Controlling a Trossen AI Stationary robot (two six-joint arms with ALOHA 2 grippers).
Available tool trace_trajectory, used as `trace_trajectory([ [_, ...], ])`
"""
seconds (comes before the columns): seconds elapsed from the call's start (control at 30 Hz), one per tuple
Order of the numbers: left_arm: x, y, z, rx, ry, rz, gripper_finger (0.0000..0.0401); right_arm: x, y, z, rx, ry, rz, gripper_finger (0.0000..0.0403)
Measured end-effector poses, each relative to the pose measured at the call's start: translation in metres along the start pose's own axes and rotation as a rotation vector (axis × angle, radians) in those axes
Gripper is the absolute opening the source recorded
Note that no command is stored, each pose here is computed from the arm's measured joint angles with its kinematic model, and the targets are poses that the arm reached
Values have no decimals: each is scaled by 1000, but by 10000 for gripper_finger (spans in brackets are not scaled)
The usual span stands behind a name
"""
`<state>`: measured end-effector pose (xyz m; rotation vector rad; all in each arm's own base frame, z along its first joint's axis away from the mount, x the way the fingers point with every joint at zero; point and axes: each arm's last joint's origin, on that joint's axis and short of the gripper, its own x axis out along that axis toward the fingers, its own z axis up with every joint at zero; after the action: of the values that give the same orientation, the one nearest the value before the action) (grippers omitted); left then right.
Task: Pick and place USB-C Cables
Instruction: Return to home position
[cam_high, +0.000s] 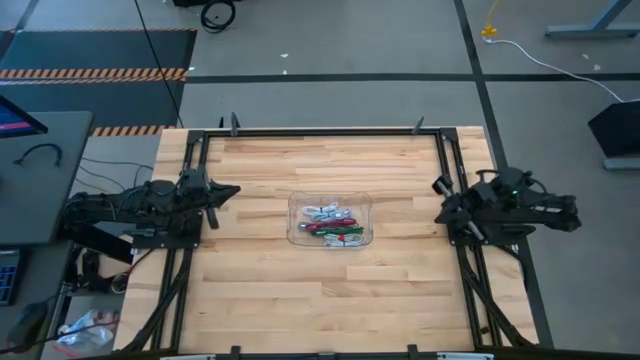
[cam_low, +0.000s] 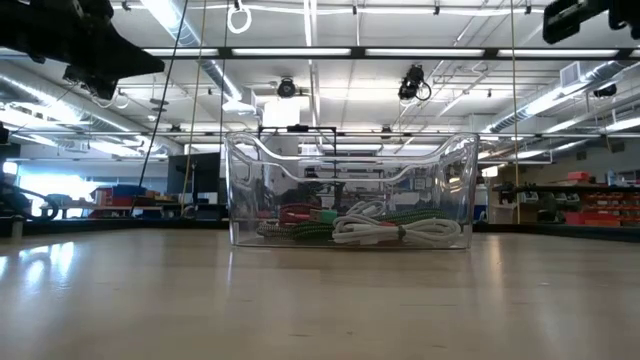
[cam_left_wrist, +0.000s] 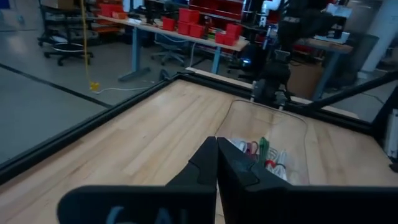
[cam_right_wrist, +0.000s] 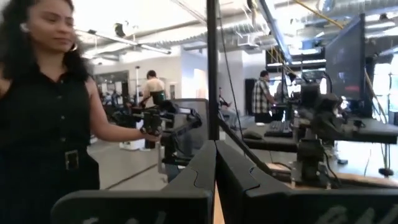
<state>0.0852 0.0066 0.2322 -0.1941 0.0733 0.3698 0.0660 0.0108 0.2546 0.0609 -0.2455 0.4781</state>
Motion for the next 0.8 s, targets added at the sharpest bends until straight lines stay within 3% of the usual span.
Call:
trace_trajectory([
  [0.17,0,-4,1,-16,8,-125,4,4,-9,-31,71,-37,-62,16],
  [0.33,-1,-7,0,-37,44,-230,4,5,-12,-49,102,-80,-55,16],
  [0.63,-1,-6,-5,-26,95,-235,4,5,-15,-59,198,-69,-91,16],
  [0.8,-1,-6,-5,-15,95,-235,4,5,-17,-68,272,5,-146,16],
])
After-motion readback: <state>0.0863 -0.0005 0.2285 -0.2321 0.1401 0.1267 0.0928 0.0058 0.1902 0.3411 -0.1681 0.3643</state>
